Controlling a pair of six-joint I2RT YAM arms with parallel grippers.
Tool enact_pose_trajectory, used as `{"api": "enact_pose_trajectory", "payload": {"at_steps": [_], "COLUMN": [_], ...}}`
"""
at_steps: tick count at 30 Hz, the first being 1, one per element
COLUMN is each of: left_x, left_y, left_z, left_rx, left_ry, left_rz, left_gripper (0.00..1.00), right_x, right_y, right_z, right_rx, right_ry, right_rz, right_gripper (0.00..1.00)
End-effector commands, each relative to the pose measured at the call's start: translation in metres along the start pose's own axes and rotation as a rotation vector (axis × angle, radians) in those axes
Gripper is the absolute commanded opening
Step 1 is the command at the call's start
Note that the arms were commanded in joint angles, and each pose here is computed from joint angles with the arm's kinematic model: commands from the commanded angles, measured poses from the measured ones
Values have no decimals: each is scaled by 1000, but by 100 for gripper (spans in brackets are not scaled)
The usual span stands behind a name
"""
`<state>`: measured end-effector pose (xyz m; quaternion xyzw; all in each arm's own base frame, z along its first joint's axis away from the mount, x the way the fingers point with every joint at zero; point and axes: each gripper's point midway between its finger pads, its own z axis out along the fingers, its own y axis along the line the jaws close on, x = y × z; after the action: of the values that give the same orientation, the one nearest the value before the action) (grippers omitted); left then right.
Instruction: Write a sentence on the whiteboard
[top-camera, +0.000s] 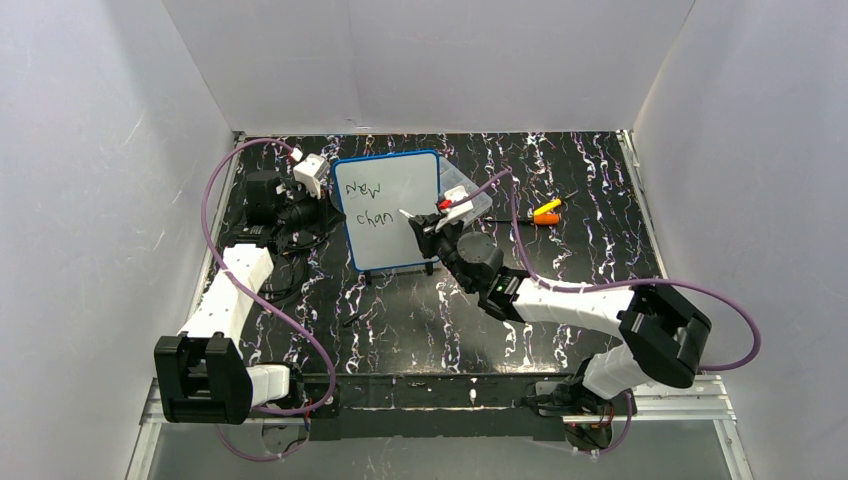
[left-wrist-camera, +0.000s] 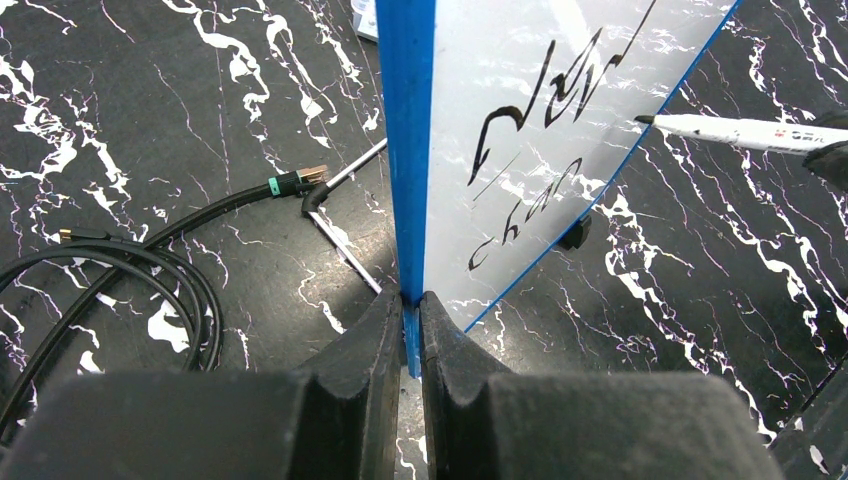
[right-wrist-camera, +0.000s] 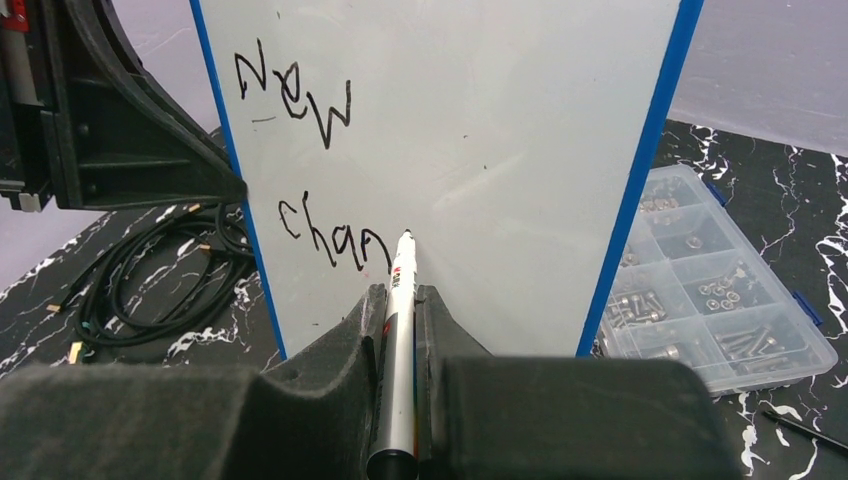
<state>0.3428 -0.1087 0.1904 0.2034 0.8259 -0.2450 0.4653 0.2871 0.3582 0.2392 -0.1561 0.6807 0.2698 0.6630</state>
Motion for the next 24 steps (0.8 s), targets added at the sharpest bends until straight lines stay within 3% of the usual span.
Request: {"api": "enact_pose_trajectory", "payload": {"at_steps": [1,24], "left_x": [-9,-8], "left_y": [-6,-6], "left_z": [-3,-3], "left_rx": [22,20], "left_ry": [-31,-29], "left_rz": [19,19], "left_gripper": [0,0], "right_x": [-19,9], "right_y": [1,5], "right_z": [7,12], "right_rx": [14,-7], "right_ry": [-71,8], "right_rz": [13,-15], "right_gripper": [1,1]}}
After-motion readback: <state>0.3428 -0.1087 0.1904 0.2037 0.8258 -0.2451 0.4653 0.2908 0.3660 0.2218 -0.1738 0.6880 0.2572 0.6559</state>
